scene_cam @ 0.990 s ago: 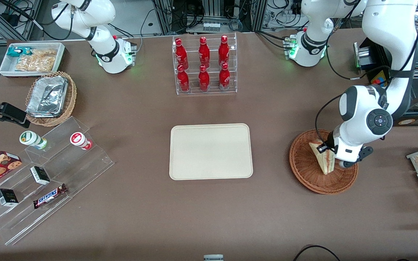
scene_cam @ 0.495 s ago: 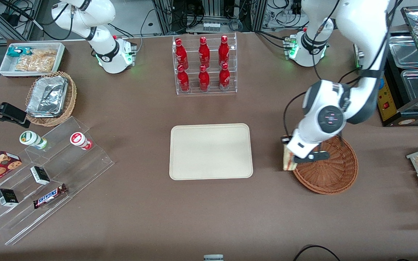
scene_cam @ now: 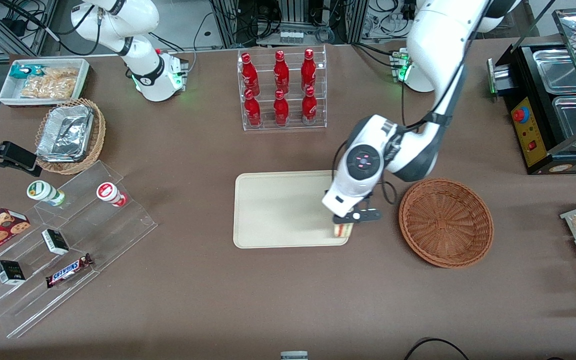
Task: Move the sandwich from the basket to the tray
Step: 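Lift the sandwich and carry it toward the cream tray, then lower the sandwich onto the tray and open the left gripper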
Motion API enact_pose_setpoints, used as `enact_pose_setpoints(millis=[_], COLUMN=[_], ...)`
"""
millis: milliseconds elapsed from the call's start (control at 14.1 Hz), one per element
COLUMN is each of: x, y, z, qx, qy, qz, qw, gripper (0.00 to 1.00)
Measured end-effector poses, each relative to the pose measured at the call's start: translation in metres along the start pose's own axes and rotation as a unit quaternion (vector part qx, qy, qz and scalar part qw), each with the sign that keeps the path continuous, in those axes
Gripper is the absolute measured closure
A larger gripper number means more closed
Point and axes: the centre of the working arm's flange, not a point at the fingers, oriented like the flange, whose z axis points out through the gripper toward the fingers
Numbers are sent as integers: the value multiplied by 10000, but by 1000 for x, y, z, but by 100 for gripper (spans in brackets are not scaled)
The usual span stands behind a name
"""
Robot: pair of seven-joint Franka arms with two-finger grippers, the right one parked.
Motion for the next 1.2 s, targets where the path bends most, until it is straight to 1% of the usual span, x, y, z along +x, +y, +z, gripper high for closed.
enact_pose_setpoints(millis=[283,636,778,848,919,1061,1202], x=[-12,-21,-26,-27,-28,-27,-27], y=[57,82,92,96,97,98,98], z=[24,48,51,52,53,54,53], qx=[-37,-2,-49,-70,-76,-78,-89], qy=[34,-15,-46,-52,-57,-58,-50], qz=[-405,-691,-751,-744,-729,-676,-675], qw=[9992,9976,9972,9972,9973,9977,9977], gripper=[85,85,85,83,83,68,48])
